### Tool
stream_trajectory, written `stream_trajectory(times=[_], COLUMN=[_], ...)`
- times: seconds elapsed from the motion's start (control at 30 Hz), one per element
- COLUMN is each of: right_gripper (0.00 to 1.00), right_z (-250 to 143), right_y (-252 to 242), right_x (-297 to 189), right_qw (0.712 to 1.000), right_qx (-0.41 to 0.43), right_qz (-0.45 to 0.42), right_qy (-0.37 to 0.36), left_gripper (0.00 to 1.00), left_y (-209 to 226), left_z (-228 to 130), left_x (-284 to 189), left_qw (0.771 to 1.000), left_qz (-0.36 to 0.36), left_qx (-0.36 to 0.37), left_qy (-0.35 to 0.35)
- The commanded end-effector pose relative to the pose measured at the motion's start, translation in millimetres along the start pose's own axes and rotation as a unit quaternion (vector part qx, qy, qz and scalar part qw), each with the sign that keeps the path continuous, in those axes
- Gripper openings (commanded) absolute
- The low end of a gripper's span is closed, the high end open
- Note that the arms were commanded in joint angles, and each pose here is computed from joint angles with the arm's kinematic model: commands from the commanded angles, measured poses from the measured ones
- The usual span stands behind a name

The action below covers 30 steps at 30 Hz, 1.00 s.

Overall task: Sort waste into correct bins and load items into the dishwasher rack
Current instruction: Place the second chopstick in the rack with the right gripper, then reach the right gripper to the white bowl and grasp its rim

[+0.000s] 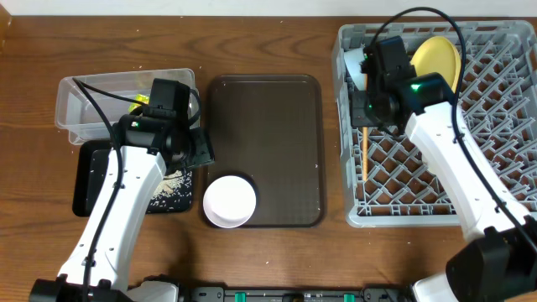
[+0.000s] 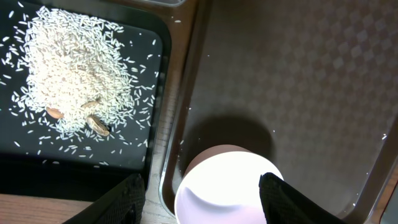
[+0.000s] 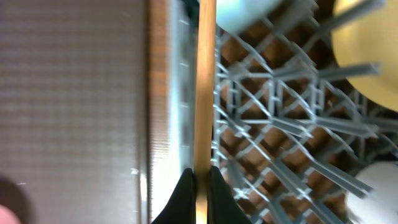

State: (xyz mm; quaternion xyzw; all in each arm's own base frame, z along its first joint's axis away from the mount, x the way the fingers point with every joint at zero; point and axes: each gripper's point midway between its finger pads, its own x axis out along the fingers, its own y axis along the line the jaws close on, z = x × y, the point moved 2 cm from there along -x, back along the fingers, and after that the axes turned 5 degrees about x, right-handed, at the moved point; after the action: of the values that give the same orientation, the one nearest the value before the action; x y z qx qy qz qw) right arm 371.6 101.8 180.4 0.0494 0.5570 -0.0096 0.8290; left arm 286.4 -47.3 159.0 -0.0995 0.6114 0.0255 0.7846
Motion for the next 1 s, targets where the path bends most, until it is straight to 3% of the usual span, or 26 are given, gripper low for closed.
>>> stream_trajectory(times=[0.0,0.2,0.27,0.4,0.57,0.73,0.97], right_gripper=[0.01,0.03,0.08,0.27,0.28,0.27,0.3], right_z=[-9,-12,-12,-8,-6,-6,-13], right_y=[-14,-14,-14,-11,-8,17,99], right_x=[18,41,45,46,46,41,25], right_qw=[0.999,0.998,0.998,0.999,0.999,0.998,0.976], right_qx=[-0.009,-0.019,-0.019,-0.019,-0.018,-0.021,-0.075], right_qz=[-0.025,-0.031,-0.032,-0.028,-0.018,0.05,0.204], right_qy=[0.028,0.047,0.049,0.041,0.037,0.037,0.028], left_gripper=[0.62,0.62,0.62,0.62,0.62,0.62,0.62], left_y=[2,2,2,2,7,36,75], left_z=[3,3,3,3,3,5,1], left_x=[-4,-4,-4,-4,-4,-6,-10], left_qw=[1.0,1.0,1.0,1.0,1.0,0.997,0.99], left_qz=[0.005,0.005,0.005,0.005,0.018,0.056,0.076], left_qx=[-0.006,-0.006,-0.006,-0.006,-0.009,-0.045,-0.116], left_qy=[-0.007,-0.007,-0.007,-0.007,-0.007,-0.007,0.008])
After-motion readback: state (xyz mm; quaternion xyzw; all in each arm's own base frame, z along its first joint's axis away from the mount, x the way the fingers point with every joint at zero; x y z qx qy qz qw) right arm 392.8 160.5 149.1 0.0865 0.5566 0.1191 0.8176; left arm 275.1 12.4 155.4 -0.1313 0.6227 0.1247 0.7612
